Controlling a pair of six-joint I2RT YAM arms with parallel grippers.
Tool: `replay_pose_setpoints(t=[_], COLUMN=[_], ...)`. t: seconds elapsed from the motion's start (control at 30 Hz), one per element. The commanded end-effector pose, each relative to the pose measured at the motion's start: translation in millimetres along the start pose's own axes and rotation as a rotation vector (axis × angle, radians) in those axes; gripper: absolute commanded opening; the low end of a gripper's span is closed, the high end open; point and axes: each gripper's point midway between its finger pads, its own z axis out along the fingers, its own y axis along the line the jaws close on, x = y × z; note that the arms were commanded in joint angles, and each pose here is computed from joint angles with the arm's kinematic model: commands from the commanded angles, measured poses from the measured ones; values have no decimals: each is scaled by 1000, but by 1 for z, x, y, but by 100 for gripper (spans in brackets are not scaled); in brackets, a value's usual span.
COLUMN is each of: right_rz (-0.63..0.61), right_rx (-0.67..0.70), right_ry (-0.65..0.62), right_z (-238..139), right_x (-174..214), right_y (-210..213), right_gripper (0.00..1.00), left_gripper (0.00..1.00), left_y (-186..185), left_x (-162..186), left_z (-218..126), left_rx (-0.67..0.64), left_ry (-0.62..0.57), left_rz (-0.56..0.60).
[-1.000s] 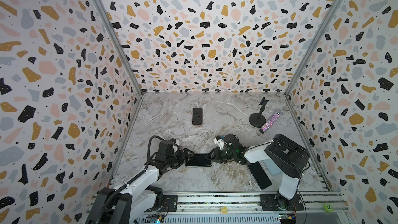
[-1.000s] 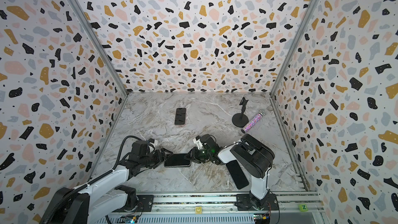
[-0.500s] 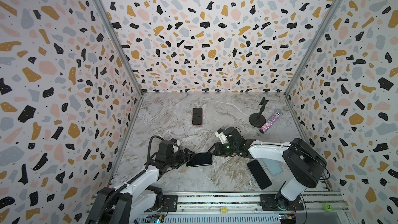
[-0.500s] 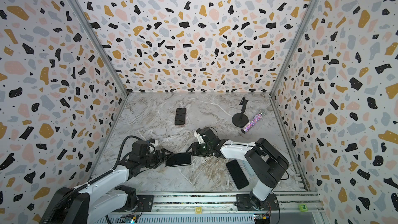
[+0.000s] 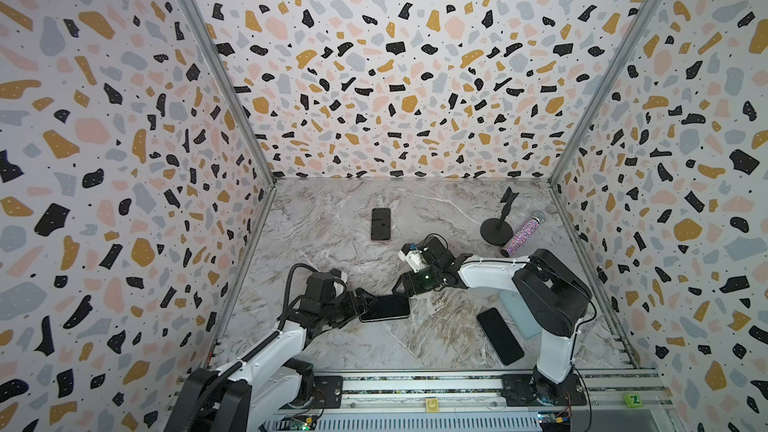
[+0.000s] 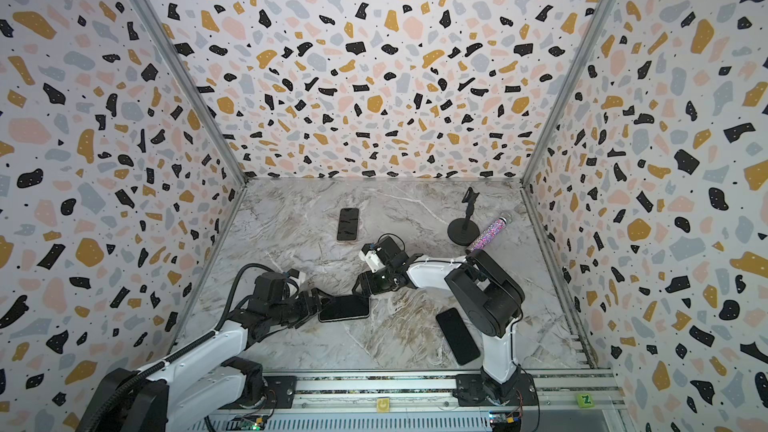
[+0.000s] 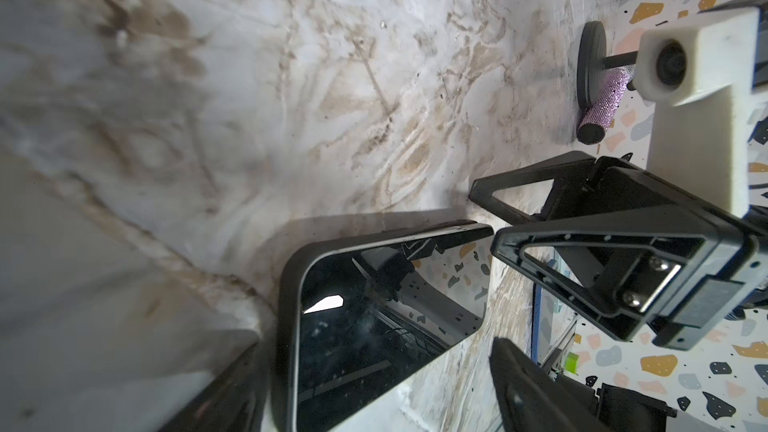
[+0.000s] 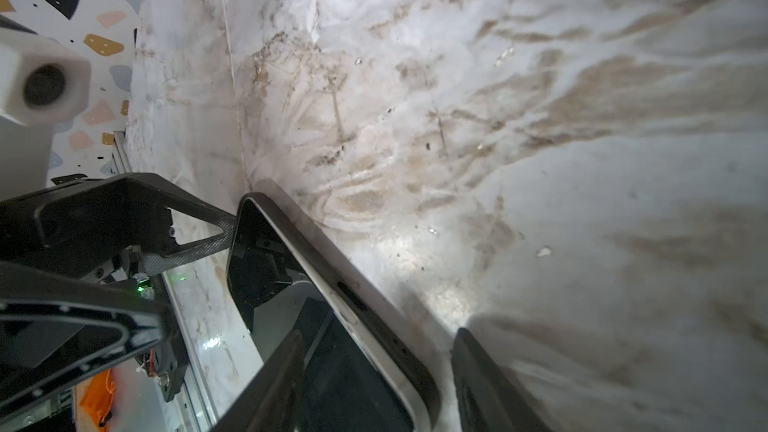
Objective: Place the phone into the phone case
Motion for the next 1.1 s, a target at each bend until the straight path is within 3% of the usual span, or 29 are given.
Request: replay_pose_setpoints(t=[0.0,0.4,0.67,1.07], right_rz=[-24,39,49,-241], right_rx=[-30,-43,-37,43], right_ry=[30,50,122,172], right_z=[-5,-35,-51,-32], right_x=[9,56,117,140], right_y=[6,3,9,44], right_gripper=[57,54,54,56], left_gripper=[85,84,88,86], left_y=[10,-36,-16,-12], left_x=[17,-6,2,24], left_z=[11,51,26,9], left_rx=[-42,8,-93,-29], left_ry=[77,125,122,99], left_rz=[-36,50,83,17])
